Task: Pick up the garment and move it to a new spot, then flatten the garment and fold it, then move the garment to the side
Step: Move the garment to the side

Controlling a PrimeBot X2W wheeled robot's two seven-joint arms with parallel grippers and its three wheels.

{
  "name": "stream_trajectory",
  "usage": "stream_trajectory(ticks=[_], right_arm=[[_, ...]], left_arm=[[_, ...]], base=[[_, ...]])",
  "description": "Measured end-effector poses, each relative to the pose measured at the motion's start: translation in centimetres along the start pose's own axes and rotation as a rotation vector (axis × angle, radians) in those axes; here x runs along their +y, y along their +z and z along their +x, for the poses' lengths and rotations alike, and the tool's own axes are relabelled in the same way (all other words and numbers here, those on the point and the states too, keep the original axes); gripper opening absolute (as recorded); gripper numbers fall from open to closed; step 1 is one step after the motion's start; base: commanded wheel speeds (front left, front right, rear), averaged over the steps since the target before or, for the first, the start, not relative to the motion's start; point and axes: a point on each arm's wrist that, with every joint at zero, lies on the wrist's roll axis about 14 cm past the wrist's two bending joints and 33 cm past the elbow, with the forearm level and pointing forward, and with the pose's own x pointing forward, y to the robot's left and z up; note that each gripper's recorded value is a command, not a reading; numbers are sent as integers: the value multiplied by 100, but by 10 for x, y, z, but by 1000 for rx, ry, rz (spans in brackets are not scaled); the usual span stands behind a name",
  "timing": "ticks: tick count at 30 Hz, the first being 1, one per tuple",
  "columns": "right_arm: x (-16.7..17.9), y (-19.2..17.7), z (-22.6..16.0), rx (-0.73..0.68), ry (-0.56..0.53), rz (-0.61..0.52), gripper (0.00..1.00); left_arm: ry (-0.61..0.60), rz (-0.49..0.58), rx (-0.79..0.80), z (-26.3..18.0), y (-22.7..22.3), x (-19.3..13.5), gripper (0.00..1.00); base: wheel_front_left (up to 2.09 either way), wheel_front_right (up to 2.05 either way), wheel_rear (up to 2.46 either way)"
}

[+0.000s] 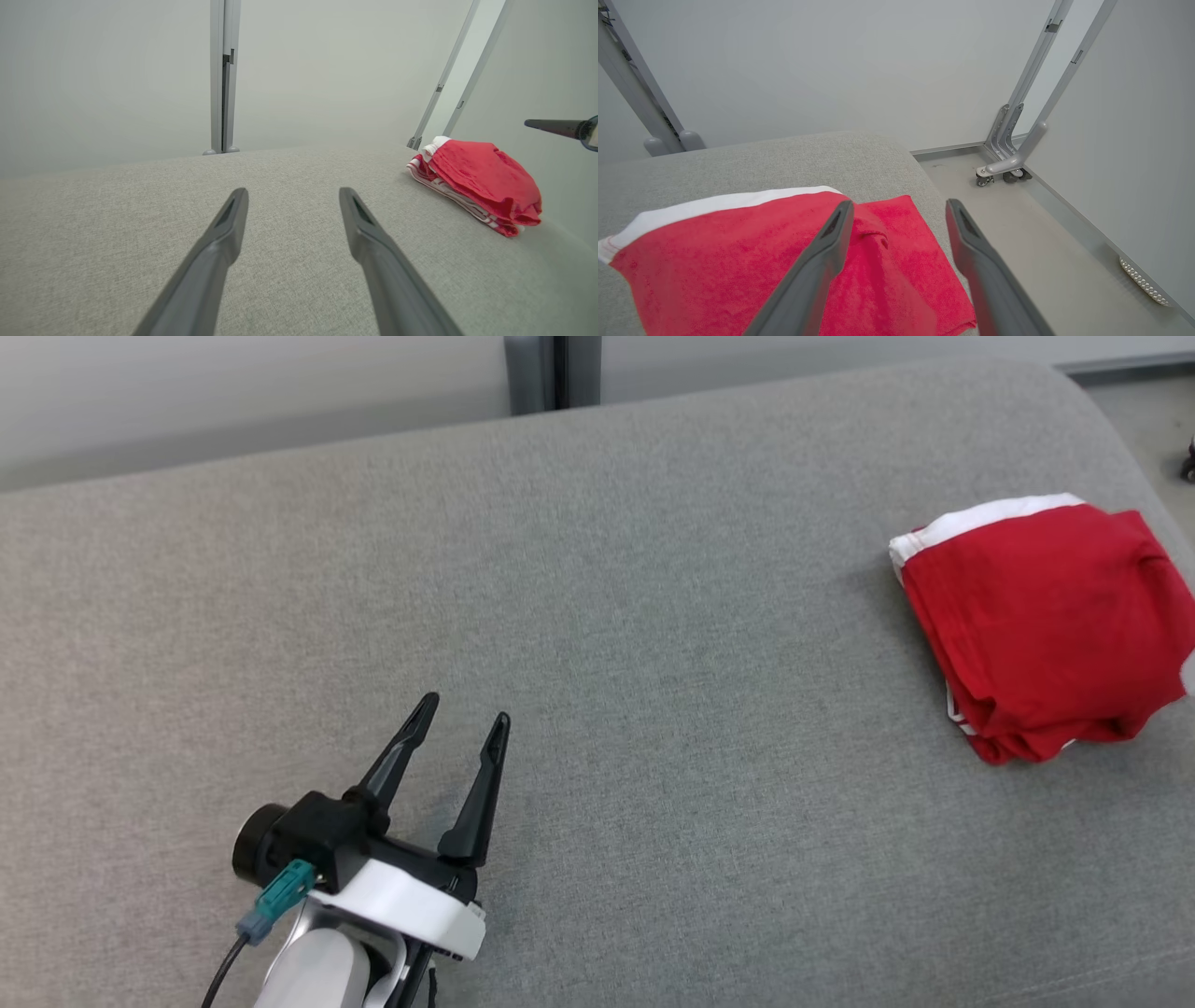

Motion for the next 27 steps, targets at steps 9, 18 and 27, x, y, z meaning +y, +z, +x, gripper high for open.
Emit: stream_trajectory(ticks=[9, 18, 27], right_arm=[[50, 59, -26, -229, 140, 120, 100], [102, 74, -78, -402, 316, 249, 100], [129, 41, -124, -430, 368, 331, 100]], left_arm=[[96, 27, -89, -29, 37, 15, 100], [224, 70, -187, -71, 73, 43, 100], [352, 67, -218, -110, 80, 66, 100]], base=[[0, 0, 0], [0, 0, 0], [0, 0, 0]])
